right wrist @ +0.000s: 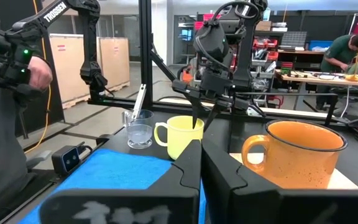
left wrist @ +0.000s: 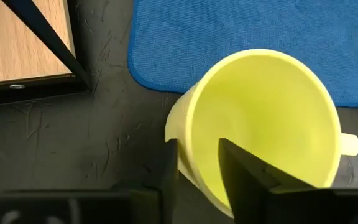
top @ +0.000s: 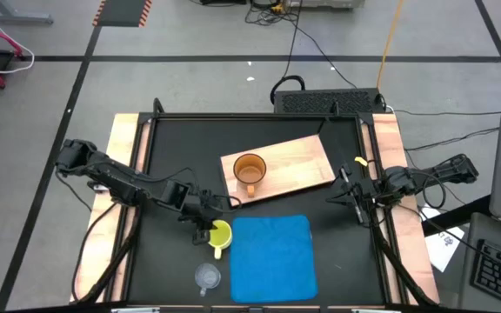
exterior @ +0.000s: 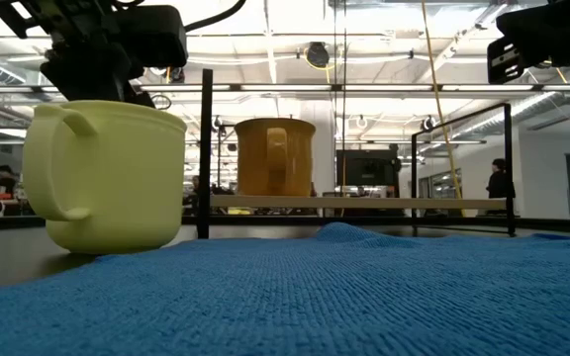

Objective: Stack small to large cups/mugs on shelf
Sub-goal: Put the yellow mug on the shelf

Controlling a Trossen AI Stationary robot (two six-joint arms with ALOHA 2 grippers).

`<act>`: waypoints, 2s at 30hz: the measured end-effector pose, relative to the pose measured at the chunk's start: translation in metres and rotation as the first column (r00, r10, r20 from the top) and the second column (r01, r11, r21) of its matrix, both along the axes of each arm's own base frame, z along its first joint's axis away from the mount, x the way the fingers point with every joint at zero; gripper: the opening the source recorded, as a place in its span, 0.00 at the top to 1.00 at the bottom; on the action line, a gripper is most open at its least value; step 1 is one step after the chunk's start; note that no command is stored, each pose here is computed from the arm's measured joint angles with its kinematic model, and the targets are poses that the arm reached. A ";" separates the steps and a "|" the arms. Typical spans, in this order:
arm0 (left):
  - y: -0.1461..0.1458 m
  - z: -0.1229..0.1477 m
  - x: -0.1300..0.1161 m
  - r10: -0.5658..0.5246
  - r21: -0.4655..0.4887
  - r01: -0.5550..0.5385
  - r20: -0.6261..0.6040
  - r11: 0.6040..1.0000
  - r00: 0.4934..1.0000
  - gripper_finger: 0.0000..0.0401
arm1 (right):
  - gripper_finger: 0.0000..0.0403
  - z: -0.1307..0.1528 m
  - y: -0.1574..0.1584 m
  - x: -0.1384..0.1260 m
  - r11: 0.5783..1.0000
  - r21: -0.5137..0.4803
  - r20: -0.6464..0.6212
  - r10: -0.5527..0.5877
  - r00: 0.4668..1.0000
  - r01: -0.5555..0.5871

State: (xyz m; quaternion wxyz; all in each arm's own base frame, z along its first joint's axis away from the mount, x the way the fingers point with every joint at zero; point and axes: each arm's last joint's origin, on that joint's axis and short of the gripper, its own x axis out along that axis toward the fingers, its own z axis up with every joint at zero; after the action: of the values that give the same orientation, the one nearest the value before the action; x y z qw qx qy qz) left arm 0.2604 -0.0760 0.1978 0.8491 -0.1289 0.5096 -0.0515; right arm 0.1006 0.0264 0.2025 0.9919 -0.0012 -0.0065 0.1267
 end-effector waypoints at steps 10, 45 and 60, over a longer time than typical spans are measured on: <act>0.000 0.000 0.000 -0.027 0.019 0.027 0.011 0.999 1.000 0.98 | 1.00 0.000 0.000 0.000 1.000 0.000 0.000 0.000 1.000 0.000; 0.007 0.056 -0.049 -0.018 0.172 -0.040 0.325 0.984 0.945 0.99 | 1.00 0.000 0.000 0.000 1.000 0.018 -0.004 0.001 1.000 0.000; 0.021 0.021 -0.092 0.065 0.088 -0.124 0.494 0.988 0.867 0.99 | 1.00 -0.001 0.000 0.000 1.000 0.016 -0.013 0.001 1.000 -0.001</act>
State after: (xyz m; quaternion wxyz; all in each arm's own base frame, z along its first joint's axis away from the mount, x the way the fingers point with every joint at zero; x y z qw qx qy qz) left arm 0.1680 -0.0552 0.2192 0.9580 -0.0866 0.2730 -0.0110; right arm 0.1006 0.0264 0.2017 0.9919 0.0075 -0.0010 0.1270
